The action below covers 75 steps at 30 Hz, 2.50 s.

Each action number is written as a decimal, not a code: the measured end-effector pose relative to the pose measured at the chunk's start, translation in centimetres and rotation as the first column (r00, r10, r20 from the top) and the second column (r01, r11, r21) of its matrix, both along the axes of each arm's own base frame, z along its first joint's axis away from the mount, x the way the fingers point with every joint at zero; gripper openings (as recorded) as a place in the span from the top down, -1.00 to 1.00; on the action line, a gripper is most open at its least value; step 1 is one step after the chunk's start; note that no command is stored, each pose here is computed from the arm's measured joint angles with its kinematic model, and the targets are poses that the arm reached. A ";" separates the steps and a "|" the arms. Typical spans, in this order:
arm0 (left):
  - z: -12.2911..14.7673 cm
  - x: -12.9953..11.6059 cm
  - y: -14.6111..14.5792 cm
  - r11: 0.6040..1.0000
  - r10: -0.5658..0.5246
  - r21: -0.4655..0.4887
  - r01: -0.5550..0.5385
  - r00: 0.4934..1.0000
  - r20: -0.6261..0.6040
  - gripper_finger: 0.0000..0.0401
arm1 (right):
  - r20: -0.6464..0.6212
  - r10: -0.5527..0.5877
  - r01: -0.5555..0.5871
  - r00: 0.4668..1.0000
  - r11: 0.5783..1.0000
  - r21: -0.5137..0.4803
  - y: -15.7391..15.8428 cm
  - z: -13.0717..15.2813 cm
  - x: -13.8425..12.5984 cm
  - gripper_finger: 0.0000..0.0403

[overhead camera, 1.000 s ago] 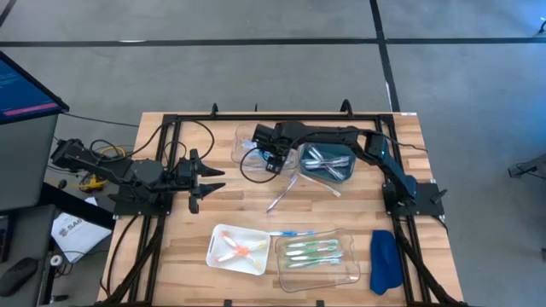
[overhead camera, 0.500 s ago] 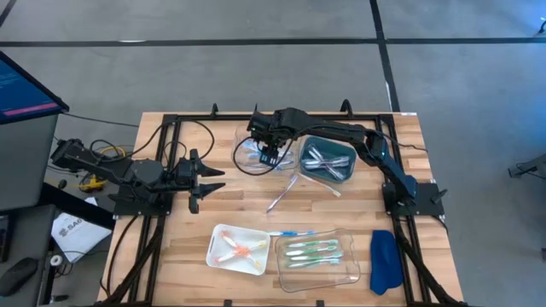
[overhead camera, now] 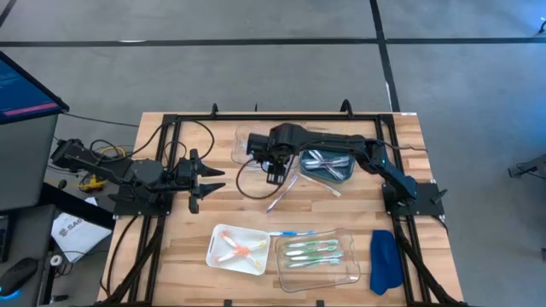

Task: Pick & Place Toothbrushes
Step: Put the orange toothbrush into the white bin

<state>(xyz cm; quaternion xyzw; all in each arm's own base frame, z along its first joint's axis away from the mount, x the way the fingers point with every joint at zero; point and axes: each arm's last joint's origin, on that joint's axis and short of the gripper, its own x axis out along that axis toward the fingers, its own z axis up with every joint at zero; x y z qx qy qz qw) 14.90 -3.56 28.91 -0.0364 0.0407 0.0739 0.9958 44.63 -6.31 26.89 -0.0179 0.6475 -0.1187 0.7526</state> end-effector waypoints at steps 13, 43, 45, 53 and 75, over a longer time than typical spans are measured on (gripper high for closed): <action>0.0 0.0 0.0 1.000 0.000 0.000 0.000 1.000 0.000 0.23 | -0.021 0.127 -0.127 0.992 0.992 0.007 7.1 0.0 0.2 0.25; -0.3 0.4 -0.1 1.000 0.000 0.005 0.000 1.000 -0.017 0.23 | 0.014 0.252 -0.252 0.968 0.968 0.008 15.2 0.0 -0.5 0.28; -0.3 0.4 -0.1 1.000 0.000 0.005 0.001 1.000 -0.017 0.23 | 0.015 0.257 -0.257 0.966 0.966 0.007 15.5 0.0 -0.5 0.28; -0.3 0.4 -0.1 1.000 0.000 0.005 0.001 1.000 -0.017 0.23 | 0.018 0.270 -0.270 0.963 0.963 0.010 16.8 0.0 -0.8 0.28; -0.3 0.4 -0.1 1.000 0.000 0.003 0.000 1.000 -0.016 0.23 | -0.057 0.213 -0.217 0.975 0.973 -0.079 17.9 -2.6 -2.4 0.24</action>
